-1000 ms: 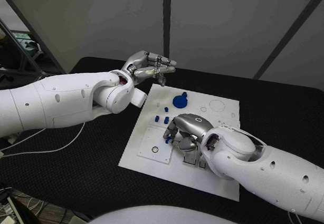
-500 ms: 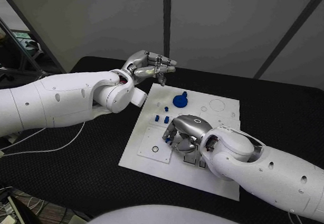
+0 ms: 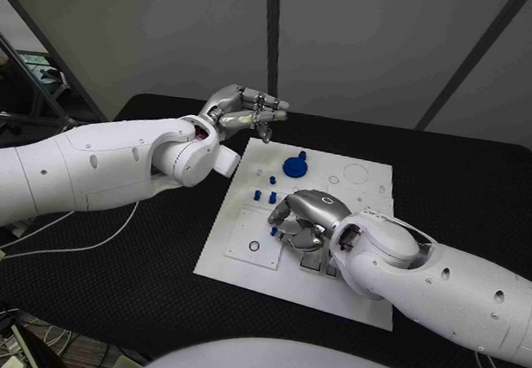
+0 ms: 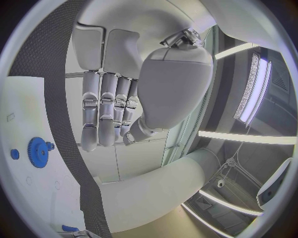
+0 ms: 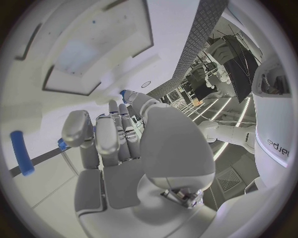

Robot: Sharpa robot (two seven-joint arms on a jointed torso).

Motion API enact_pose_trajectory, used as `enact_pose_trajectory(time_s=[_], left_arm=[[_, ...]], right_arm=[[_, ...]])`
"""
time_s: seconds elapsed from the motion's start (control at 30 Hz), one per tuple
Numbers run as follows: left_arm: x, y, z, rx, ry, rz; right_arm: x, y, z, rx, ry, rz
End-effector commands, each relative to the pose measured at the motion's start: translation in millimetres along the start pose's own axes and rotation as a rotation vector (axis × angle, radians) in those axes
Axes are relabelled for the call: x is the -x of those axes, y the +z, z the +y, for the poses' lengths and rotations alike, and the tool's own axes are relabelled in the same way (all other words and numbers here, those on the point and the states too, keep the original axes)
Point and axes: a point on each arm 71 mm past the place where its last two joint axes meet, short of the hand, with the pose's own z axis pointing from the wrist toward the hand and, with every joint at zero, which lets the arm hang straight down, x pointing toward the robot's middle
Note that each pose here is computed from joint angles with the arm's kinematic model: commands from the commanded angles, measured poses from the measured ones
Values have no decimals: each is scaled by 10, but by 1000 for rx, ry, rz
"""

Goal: Assemble the parts on the task board

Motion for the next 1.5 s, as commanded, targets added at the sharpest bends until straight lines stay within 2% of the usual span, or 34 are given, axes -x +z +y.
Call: enact_pose_trajectory(time_s=[0.03,0.2,0.37,0.5,0.6,0.83,1.13,1.5], left_arm=[[-3,3,-8,0,-8,11],[8,-2,-8,1,-7,10],[30,-9,-6,3,-5,6],[42,-13,-4,4,-5,5],[47,-15,-2,5,-5,5],[53,-16,1,5,-4,4],[46,-12,3,6,-5,6],[48,-13,3,6,-5,6]], right_arm=[[61,-39,-5,9,30,-75],[106,-151,-36,13,43,-105],[182,-327,-111,-1,55,-134],[342,-459,-227,-40,73,-152],[502,-558,-392,-92,70,-149],[641,-705,-675,-185,20,-101],[642,-738,-818,-248,-52,-34],[612,-655,-800,-247,-71,-7]])
